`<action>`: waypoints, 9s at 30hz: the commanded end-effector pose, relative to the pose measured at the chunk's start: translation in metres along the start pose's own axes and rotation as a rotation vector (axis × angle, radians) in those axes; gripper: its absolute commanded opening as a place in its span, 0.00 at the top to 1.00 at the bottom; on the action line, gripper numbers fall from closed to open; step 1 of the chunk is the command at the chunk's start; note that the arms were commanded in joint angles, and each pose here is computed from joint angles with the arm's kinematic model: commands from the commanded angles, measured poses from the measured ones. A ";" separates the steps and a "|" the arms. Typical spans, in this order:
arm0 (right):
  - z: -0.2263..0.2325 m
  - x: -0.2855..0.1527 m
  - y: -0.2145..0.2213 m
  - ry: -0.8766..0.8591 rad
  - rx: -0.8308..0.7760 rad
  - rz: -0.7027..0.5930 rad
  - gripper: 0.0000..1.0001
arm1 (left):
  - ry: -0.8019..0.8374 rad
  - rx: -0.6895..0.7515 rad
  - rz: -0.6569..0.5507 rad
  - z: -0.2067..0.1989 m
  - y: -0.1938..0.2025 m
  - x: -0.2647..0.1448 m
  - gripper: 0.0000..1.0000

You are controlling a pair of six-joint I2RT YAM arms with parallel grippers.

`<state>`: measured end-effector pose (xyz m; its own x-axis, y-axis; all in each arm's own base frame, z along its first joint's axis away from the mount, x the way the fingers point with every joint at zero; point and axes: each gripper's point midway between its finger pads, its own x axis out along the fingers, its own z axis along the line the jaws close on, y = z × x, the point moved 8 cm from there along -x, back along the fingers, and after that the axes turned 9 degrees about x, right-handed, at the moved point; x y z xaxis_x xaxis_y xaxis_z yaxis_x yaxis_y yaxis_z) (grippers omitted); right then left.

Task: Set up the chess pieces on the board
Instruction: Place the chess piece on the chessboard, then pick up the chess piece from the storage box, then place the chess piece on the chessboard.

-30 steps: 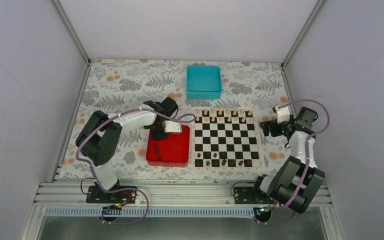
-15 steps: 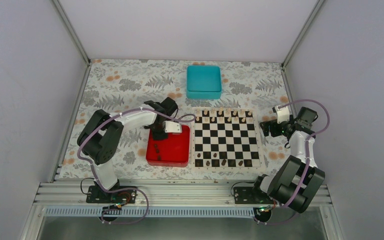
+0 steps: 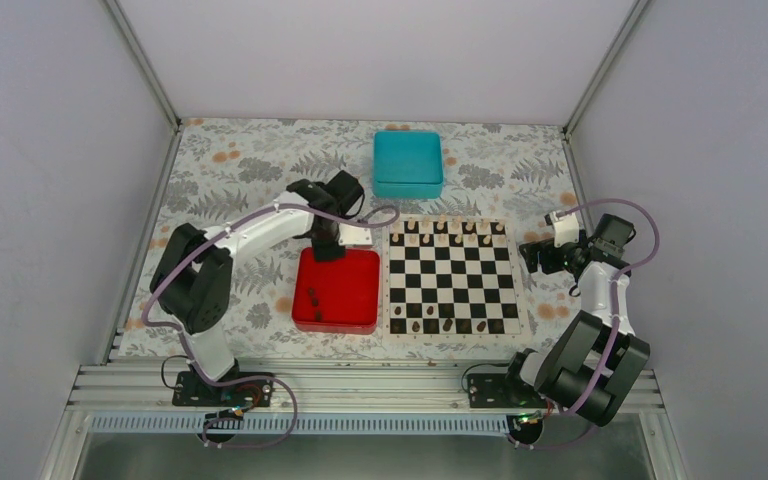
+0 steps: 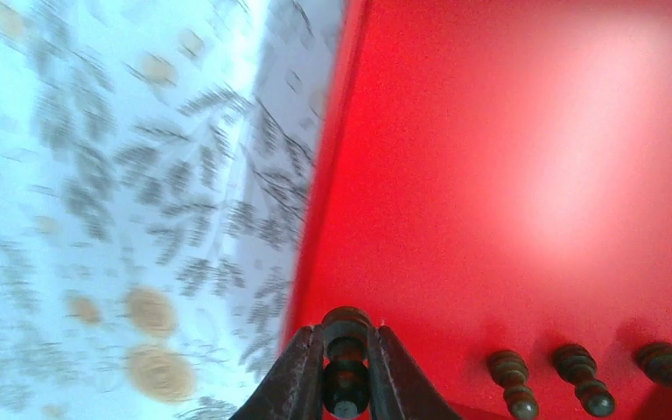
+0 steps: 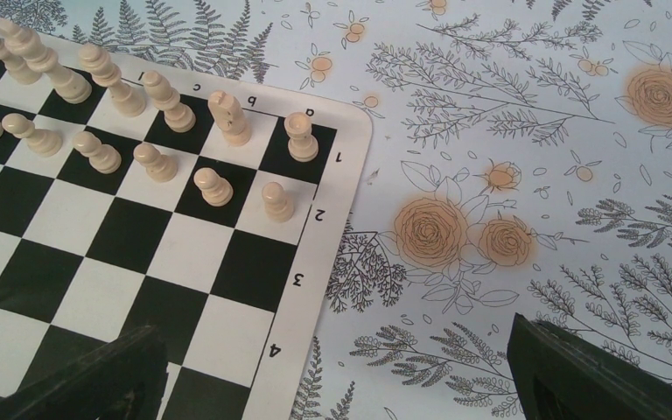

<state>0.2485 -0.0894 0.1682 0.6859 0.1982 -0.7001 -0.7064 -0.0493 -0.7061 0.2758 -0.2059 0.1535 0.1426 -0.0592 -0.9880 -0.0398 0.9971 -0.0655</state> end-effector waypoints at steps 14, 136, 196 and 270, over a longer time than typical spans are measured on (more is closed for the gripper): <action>0.001 -0.003 -0.001 -0.017 0.018 -0.023 0.00 | -0.103 0.354 -0.176 -0.030 -0.191 -0.089 0.86; -0.001 -0.008 -0.002 -0.009 0.036 -0.050 0.00 | -0.085 0.647 -0.158 -0.113 -0.293 0.008 0.69; -0.003 0.000 0.008 -0.030 0.057 0.005 0.00 | 0.009 0.065 0.114 -0.060 0.030 0.006 0.66; -0.017 -0.015 -0.005 0.069 0.082 -0.055 0.00 | -0.060 0.217 -0.124 -0.020 -0.108 -0.085 0.90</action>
<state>0.2455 -0.0974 0.1671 0.6916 0.1883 -0.6973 -0.7121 0.0164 -0.7019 0.2643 -0.2635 0.2495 0.2684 -0.1801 -0.9463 0.0968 0.9824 -0.1595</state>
